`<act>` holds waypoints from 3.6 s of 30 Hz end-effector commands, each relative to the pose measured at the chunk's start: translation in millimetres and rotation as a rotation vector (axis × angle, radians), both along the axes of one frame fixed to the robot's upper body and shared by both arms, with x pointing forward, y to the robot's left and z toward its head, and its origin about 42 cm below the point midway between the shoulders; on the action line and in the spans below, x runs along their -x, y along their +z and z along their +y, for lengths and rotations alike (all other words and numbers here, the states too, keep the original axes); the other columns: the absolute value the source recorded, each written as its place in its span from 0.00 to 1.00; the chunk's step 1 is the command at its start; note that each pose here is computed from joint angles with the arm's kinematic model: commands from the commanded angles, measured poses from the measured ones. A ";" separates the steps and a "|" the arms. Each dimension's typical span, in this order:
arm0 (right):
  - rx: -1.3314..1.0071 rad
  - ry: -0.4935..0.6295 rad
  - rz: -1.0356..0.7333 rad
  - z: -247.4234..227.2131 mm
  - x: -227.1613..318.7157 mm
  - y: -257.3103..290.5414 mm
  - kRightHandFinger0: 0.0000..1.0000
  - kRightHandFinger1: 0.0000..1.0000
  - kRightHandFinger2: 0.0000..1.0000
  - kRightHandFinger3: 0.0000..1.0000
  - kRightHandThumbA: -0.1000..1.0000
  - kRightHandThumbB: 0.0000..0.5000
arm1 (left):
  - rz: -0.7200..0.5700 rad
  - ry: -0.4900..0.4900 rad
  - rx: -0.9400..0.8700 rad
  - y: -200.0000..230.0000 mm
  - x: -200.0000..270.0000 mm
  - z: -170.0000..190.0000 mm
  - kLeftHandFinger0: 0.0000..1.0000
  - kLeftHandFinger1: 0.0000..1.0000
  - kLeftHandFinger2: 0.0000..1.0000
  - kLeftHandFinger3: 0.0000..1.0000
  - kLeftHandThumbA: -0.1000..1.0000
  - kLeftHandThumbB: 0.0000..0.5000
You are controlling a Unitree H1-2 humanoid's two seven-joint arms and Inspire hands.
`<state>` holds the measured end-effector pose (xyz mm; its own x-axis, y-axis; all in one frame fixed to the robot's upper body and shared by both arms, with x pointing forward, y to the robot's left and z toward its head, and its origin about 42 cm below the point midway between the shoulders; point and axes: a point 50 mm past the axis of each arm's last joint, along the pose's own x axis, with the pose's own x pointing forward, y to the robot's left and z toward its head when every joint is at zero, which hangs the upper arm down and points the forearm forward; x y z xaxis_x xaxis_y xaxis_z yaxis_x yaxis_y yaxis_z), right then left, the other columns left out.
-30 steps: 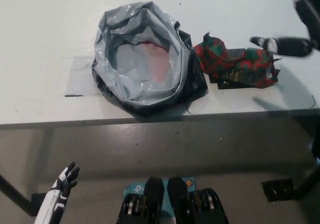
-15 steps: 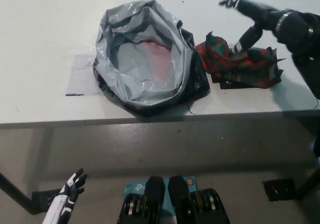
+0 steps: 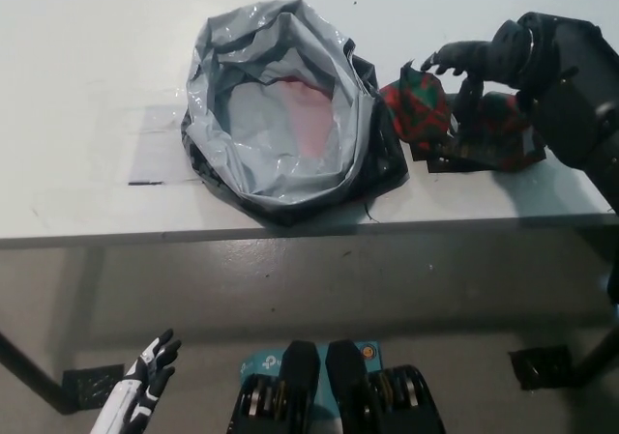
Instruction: The robot uses its right hand to pick up a bag of coffee beans and puts it in the black plastic bag, then the robot grabs the top of the bag and lifts it.
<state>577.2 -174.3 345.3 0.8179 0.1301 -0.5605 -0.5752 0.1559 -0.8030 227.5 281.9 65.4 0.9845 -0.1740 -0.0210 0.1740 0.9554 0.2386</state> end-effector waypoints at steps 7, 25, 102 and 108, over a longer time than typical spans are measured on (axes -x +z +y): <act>0.049 0.033 0.105 5.6 -4.7 20.9 1.00 1.00 1.00 1.00 1.00 0.82 | -0.033 -0.025 0.009 5.0 2.8 8.6 1.00 1.00 1.00 1.00 0.93 0.55; 0.124 -0.054 0.226 1.6 2.1 -62.9 1.00 1.00 1.00 1.00 1.00 0.97 | -0.041 -0.045 0.004 3.2 2.9 7.9 1.00 1.00 1.00 1.00 0.93 0.57; -1.118 -0.200 -0.709 18.2 3.3 182.0 0.01 0.50 0.85 0.95 0.00 0.32 | -0.051 -0.033 -0.022 0.5 7.4 15.8 1.00 1.00 1.00 1.00 0.94 0.62; -1.091 -0.157 -0.708 45.4 8.2 186.9 0.00 0.45 0.82 0.94 0.00 0.35 | -0.059 -0.040 -0.030 0.5 5.0 17.0 1.00 1.00 1.00 1.00 0.96 0.63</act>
